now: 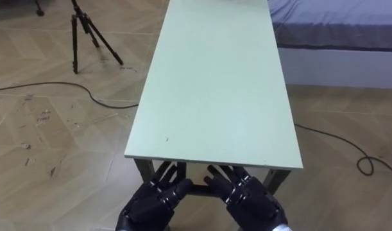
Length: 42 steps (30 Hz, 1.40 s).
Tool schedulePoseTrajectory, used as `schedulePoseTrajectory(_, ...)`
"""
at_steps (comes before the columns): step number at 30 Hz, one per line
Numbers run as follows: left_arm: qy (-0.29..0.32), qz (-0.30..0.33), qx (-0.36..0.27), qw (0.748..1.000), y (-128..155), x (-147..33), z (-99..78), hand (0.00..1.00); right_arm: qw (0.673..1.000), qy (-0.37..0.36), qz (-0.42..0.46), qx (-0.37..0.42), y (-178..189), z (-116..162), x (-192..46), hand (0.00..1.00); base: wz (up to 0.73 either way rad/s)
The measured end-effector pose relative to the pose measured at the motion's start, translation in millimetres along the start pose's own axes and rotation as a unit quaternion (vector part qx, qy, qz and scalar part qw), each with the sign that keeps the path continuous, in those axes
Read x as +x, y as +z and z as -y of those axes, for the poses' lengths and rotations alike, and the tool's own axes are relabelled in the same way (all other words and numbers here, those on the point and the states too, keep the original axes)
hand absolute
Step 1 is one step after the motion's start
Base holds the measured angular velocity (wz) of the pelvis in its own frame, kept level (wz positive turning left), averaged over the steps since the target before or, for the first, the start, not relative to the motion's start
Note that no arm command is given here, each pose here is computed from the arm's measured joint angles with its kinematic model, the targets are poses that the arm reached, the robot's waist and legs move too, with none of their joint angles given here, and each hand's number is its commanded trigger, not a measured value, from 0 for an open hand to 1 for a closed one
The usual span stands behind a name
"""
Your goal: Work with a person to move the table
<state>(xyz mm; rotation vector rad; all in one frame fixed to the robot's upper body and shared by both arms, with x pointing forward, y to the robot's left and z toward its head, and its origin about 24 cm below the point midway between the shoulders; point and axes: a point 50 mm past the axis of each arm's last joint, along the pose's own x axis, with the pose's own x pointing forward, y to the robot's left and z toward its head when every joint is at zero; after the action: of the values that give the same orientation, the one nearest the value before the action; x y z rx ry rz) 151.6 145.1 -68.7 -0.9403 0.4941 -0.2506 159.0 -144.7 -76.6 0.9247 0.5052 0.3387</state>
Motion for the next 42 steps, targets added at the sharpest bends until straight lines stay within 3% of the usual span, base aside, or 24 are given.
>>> schedulePoseTrajectory(6, -0.005, 0.007, -0.008, 1.0, 6, 6.3, 6.5, 0.0, 0.999, -0.002, 0.016, 0.037, 2, 0, 0, 0.0, 0.0)
schedulePoseTrajectory(13, 0.027, 0.01, -0.011, 1.0, 8, 4.8, 0.1, 0.0, 0.998, -0.02, 0.021, 0.057, 3, 2, 0, 0.0, -0.03)
schedulePoseTrajectory(21, 0.096, 0.031, -0.121, 0.987, 8, -2.0, -25.6, 0.0, 0.991, -0.057, 0.049, 0.11, 11, 11, -4, 0.0, 0.0)
schedulePoseTrajectory(25, 0.103, 0.028, -0.13, 0.986, 8, -1.1, -27.7, 0.0, 0.991, -0.059, 0.044, 0.111, 11, 12, -4, 0.0, -0.01)
schedulePoseTrajectory(33, 0.111, 0.033, -0.217, 0.969, 9, 9.5, -25.1, 0.0, 0.985, -0.079, 0.053, 0.143, 16, 13, -2, 0.0, -0.04)
schedulePoseTrajectory(42, 0.112, 0.033, -0.245, 0.962, 11, 9.0, -26.0, 0.0, 0.975, -0.114, 0.066, 0.177, 18, 22, -5, 0.0, -0.01)
